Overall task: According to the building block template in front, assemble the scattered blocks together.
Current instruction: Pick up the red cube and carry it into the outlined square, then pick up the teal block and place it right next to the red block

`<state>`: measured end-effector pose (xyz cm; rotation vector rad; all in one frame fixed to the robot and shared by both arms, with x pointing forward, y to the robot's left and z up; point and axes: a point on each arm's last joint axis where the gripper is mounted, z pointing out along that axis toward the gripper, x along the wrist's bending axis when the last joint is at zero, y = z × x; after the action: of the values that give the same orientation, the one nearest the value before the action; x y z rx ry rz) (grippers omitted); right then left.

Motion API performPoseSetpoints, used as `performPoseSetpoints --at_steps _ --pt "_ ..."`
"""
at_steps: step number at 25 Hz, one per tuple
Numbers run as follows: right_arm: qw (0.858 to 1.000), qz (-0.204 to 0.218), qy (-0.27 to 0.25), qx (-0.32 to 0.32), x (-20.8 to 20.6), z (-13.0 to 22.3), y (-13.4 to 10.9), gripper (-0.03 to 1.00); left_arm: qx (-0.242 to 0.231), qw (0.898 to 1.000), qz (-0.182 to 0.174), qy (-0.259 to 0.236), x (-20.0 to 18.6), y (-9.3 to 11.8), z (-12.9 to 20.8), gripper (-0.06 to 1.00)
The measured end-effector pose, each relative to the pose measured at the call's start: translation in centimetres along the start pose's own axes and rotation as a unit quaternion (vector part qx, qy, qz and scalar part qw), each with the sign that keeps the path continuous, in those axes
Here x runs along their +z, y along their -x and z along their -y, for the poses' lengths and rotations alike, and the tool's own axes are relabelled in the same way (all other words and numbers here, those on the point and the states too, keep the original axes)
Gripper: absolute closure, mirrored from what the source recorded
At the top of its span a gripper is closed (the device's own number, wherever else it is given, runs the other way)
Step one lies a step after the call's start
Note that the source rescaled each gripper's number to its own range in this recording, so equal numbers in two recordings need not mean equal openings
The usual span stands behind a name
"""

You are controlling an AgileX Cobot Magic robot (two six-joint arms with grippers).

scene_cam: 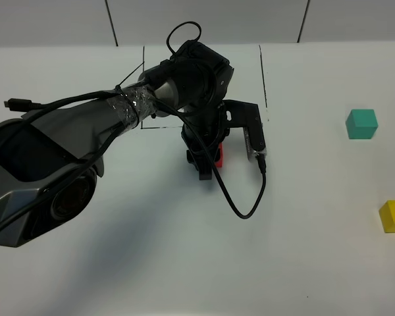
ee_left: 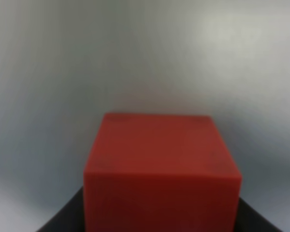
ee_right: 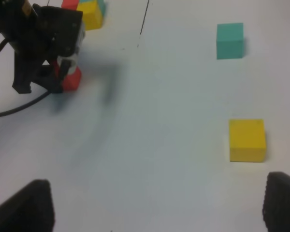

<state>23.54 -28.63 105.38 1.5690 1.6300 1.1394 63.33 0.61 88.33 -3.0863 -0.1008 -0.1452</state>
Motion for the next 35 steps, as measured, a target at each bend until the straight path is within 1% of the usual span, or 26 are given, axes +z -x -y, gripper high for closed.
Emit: performPoseSetpoints --at_steps 2,3,6,9,11,12,15,17,22,25,28,30,35 --pt "1.000 0.000 0.000 0.000 0.0 0.0 0.0 0.21 0.000 1.000 -0.001 0.001 0.0 0.0 0.0 0.92" --pt "1.000 0.000 0.000 0.000 0.0 0.0 0.0 0.21 0.000 1.000 -0.002 0.002 0.1 0.0 -0.1 0.89" --pt "1.000 0.000 0.000 0.000 0.0 0.0 0.0 0.21 0.002 1.000 -0.009 0.004 0.1 -0.2 -0.1 0.70" --pt "1.000 0.000 0.000 0.000 0.0 0.0 0.0 0.21 0.003 1.000 -0.016 0.005 0.1 -0.3 -0.1 0.47" --pt "1.000 0.000 0.000 0.000 0.0 0.0 0.0 0.21 0.003 1.000 -0.017 0.006 0.1 -0.3 -0.1 0.35" --pt "1.000 0.000 0.000 0.000 0.0 0.0 0.0 0.21 0.003 1.000 -0.017 0.007 0.0 -0.3 -0.1 0.29" --pt "1.000 0.000 0.000 0.000 0.0 0.0 0.0 0.21 0.002 1.000 -0.017 0.010 -0.2 -0.3 -0.2 0.17" --pt "1.000 0.000 0.000 0.000 0.0 0.0 0.0 0.21 0.000 1.000 -0.016 0.013 -0.6 -0.3 -0.1 0.14" --pt "1.000 0.000 0.000 0.000 0.0 0.0 0.0 0.21 -0.004 1.000 -0.018 0.017 -2.9 -0.2 0.2 0.12" --pt "1.000 0.000 0.000 0.000 0.0 0.0 0.0 0.21 -0.012 1.000 -0.005 0.018 -4.4 0.2 0.5 0.12" --pt "1.000 0.000 0.000 0.000 0.0 0.0 0.0 0.21 -0.022 0.999 0.011 0.029 -5.6 0.6 0.5 0.12" --pt "1.000 0.000 0.000 0.000 0.0 0.0 0.0 0.21 -0.038 0.999 0.014 0.030 -5.9 0.6 0.6 0.12" --pt "1.000 0.000 0.000 0.000 0.0 0.0 0.0 0.21 -0.107 0.993 0.007 0.042 -6.1 0.3 0.6 0.12"
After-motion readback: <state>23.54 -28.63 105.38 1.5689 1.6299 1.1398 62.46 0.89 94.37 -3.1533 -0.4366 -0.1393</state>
